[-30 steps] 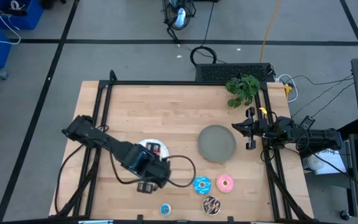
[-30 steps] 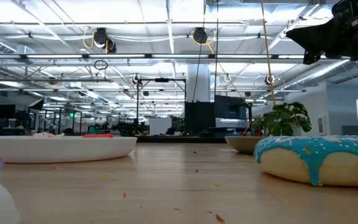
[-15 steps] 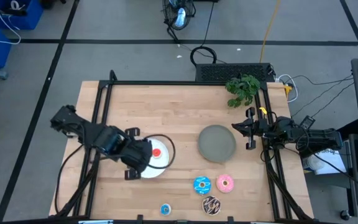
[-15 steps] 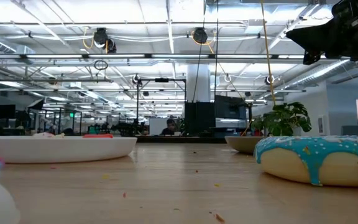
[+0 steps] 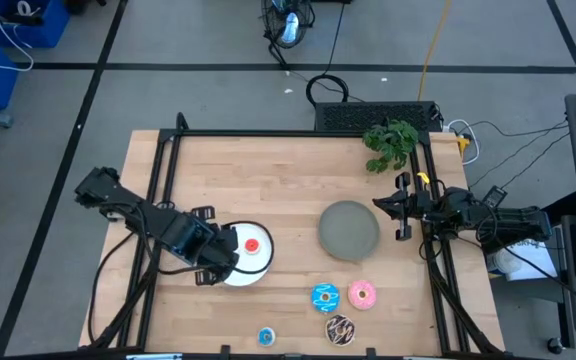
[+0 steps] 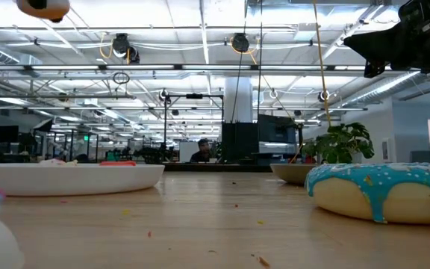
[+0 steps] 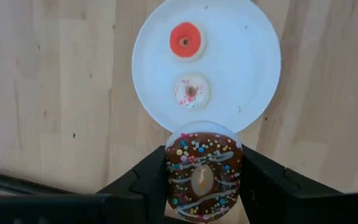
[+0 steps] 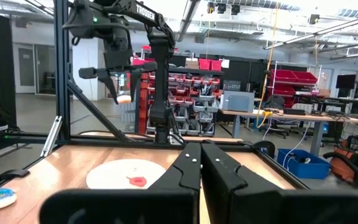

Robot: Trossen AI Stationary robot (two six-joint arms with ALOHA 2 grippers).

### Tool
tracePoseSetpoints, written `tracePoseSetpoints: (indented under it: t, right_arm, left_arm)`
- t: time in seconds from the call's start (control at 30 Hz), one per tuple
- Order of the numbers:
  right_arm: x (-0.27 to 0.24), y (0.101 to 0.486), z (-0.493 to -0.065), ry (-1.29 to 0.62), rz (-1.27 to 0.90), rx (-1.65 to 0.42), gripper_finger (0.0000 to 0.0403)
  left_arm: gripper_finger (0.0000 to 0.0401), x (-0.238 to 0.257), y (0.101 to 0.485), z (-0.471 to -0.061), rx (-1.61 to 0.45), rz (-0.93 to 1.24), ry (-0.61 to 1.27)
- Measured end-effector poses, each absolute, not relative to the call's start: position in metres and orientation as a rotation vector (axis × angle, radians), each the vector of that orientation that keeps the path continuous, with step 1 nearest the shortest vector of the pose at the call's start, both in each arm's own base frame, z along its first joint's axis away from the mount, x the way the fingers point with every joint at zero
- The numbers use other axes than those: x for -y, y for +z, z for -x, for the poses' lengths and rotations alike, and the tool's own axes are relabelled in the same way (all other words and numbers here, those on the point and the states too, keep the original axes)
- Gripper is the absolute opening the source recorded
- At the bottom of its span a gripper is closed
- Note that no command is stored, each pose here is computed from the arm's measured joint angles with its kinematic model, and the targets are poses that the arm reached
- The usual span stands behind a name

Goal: Pick & Place donuts
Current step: Put the small brown donut on the white plate

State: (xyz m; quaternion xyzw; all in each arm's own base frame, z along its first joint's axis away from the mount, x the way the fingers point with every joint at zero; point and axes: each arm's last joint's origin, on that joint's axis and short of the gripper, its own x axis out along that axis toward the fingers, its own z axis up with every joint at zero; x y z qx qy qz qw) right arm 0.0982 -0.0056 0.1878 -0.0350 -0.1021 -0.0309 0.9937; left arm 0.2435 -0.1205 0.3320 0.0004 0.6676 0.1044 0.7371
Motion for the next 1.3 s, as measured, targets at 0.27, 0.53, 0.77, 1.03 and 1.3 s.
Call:
tracePoseSetpoints:
  t: [0.27,0.53,0.77,1.03,1.3]
  right_arm:
    - [0.006,0.188,-0.098,-0.062,0.070,0.205,0.0000]
    - [0.006,0.188,-0.098,-0.062,0.070,0.205,0.0000]
    - [0.006,0.188,-0.098,-0.062,0.070,0.205,0.0000]
    - [0.006,0.188,-0.098,-0.062,0.070,0.205,0.0000]
    - [0.006,0.188,-0.098,-0.062,0.070,0.209,0.0000]
  left_arm:
    - [0.0158,0.121,0.329,-0.244,-1.459,0.000,0.243]
    - [0.0155,0.123,0.328,-0.250,-1.418,-0.012,0.210]
    - [0.0166,0.123,0.328,-0.250,-1.409,-0.012,0.224]
    - [0.0181,0.121,0.328,-0.256,-1.363,0.022,0.229]
    - [0.0182,0.125,0.308,-0.281,-1.359,0.032,0.235]
